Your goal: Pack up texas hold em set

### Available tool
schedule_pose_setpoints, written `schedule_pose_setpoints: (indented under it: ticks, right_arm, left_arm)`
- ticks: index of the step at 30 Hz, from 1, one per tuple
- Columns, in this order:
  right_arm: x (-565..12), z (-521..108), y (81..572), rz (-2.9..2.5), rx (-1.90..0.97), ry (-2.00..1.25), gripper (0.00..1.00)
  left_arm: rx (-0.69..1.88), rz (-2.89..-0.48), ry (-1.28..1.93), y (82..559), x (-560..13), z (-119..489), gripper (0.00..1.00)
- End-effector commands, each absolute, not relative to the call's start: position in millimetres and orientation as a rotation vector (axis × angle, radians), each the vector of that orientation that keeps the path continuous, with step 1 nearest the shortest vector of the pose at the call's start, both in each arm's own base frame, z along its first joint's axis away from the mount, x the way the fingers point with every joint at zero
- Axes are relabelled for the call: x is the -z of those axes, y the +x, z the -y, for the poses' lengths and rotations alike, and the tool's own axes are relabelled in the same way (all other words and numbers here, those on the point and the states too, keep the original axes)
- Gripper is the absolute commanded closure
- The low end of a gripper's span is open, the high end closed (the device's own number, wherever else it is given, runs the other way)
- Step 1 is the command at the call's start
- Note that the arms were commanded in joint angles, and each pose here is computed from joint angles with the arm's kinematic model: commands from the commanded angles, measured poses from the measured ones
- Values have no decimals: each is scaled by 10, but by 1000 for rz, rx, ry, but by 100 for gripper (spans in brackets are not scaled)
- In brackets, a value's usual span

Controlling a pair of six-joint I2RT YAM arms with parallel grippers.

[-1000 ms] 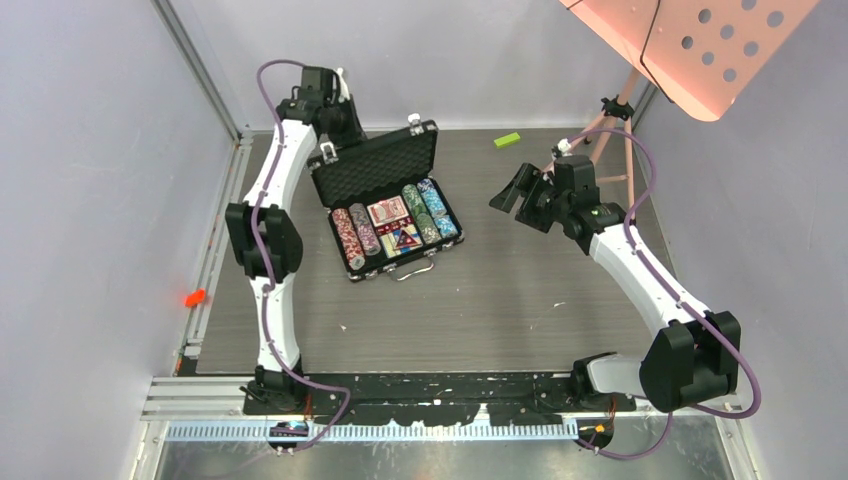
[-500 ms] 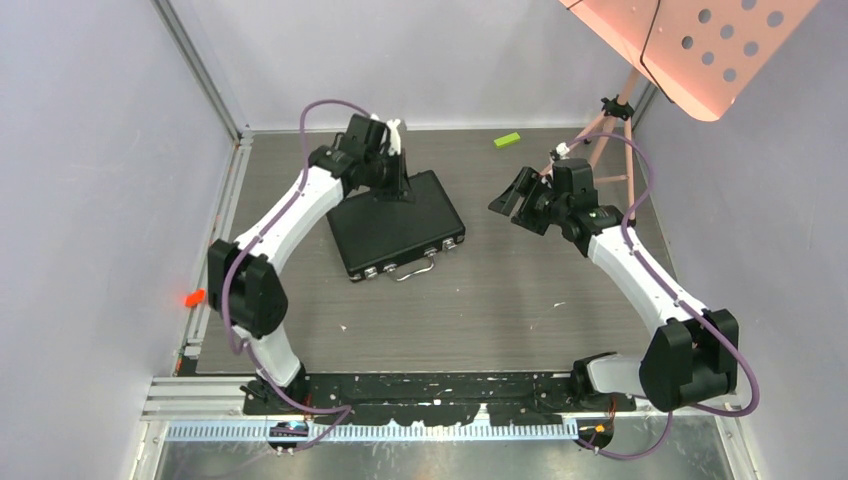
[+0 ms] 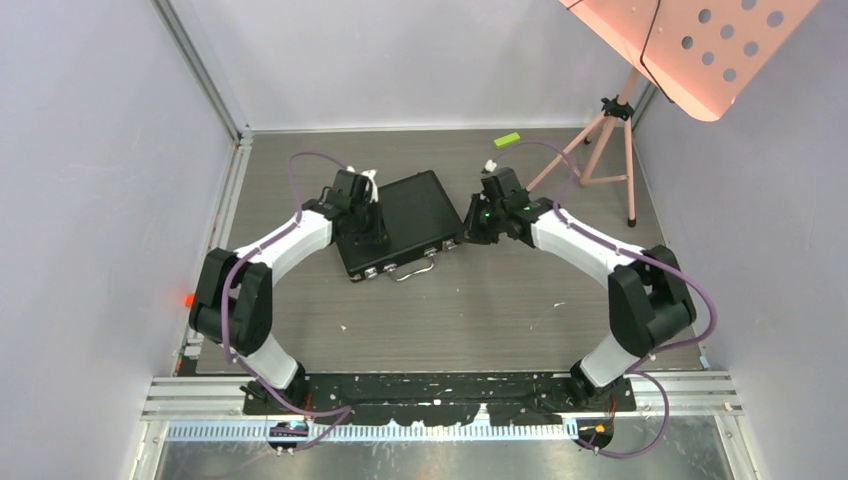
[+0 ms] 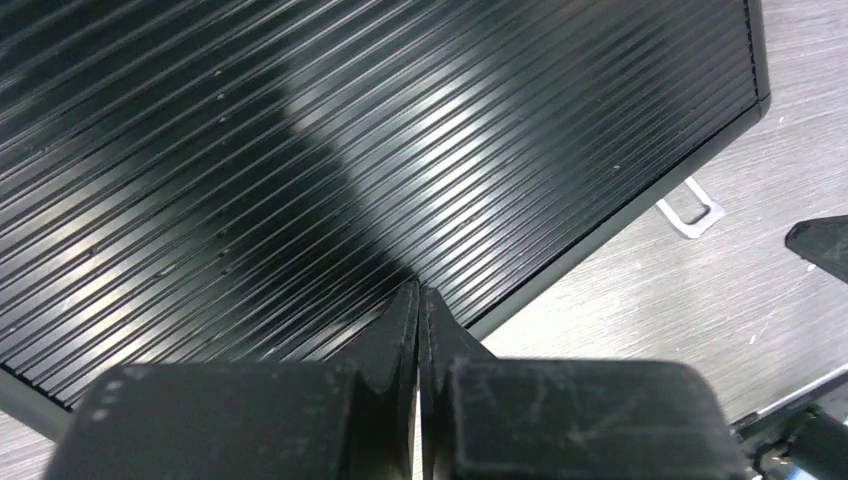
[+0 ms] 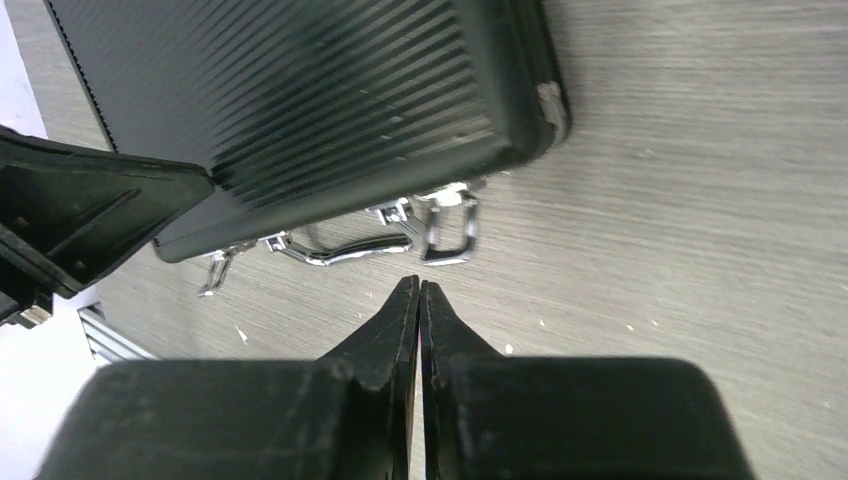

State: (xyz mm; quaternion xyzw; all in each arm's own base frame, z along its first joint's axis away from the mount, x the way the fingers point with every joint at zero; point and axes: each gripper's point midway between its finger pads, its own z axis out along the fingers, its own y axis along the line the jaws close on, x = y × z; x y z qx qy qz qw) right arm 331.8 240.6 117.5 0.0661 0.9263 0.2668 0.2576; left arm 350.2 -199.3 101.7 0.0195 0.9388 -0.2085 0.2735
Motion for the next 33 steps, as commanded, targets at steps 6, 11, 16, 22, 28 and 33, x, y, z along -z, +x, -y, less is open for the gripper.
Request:
schedule_pose_setpoints:
  ticks: [6,11,16,22,28,33]
  right_arm:
    - [-1412,-2637,3598,-2444,-593,75,99]
    - [-1593,-2581,3587,-2401,-486,32,99]
    - [-1137,-2616,3505,-2482,-468,38,99]
    - [-334,-2607,3402,-2549,-435,124,99]
    - [-126,-2667,3547,-2518,-437,165,99]
    - [-232,-2523,3479,-2453,-423,163,99]
  left_arm:
    - [641,-2488,-16,3583,-810,1901,100]
    - [631,-2498,-5,3556,-771,1880,100]
    - [646,-2502,-10,3564,-780,1903,100]
    - [656,-2522,-11,3533,-742,1916,100]
    - [657,-2520,-16,3548,-742,1918,100]
    - [650,-2507,-23,3545,-786,1902,100]
